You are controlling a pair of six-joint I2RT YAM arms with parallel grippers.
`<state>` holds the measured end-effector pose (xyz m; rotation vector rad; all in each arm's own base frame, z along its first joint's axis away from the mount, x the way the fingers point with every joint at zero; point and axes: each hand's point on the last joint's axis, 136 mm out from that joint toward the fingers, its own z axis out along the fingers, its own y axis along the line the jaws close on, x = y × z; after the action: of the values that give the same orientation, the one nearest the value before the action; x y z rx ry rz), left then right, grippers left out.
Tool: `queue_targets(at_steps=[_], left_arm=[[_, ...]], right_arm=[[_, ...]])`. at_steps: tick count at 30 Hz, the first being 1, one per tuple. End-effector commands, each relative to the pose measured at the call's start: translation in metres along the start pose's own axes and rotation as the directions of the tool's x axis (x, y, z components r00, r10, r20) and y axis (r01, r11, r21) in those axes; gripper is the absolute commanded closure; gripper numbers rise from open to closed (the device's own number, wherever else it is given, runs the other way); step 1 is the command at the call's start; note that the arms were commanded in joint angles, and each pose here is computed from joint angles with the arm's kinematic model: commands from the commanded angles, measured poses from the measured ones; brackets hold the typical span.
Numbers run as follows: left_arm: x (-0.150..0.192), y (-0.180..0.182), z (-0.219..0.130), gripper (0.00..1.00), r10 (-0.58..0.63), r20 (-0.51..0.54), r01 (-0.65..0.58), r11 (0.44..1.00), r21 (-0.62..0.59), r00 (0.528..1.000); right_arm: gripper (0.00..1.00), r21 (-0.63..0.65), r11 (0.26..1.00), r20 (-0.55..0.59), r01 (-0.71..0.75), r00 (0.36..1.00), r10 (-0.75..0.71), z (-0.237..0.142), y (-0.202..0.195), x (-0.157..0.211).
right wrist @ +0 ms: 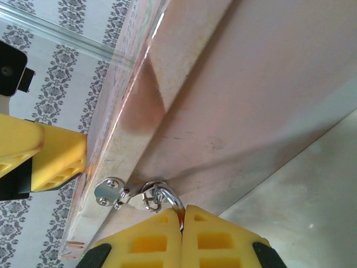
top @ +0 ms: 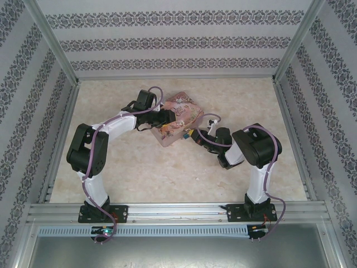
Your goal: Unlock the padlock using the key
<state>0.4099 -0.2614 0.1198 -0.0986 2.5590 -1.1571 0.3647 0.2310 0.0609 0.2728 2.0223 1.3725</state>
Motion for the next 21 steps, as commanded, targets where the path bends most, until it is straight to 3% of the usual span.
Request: queue_targets(at_steps=[1,21], left_arm=[[0.033,0.022,0.008,0.60,-0.078,-0.100,0.073,0.996,-0.058,0.992],[0.025,0.013,-0.001,0.54,-0.058,-0.068,0.056,0.998,-0.034,0.996]], right_arm=[[1.00,-0.059,0.998,0.072,0.035,0.997,-0.031,0.003,0.017,-0.023],[1.00,-0.019,0.999,0.111,0.045,0.993,-0.043,-0.018,0.009,-0.032]])
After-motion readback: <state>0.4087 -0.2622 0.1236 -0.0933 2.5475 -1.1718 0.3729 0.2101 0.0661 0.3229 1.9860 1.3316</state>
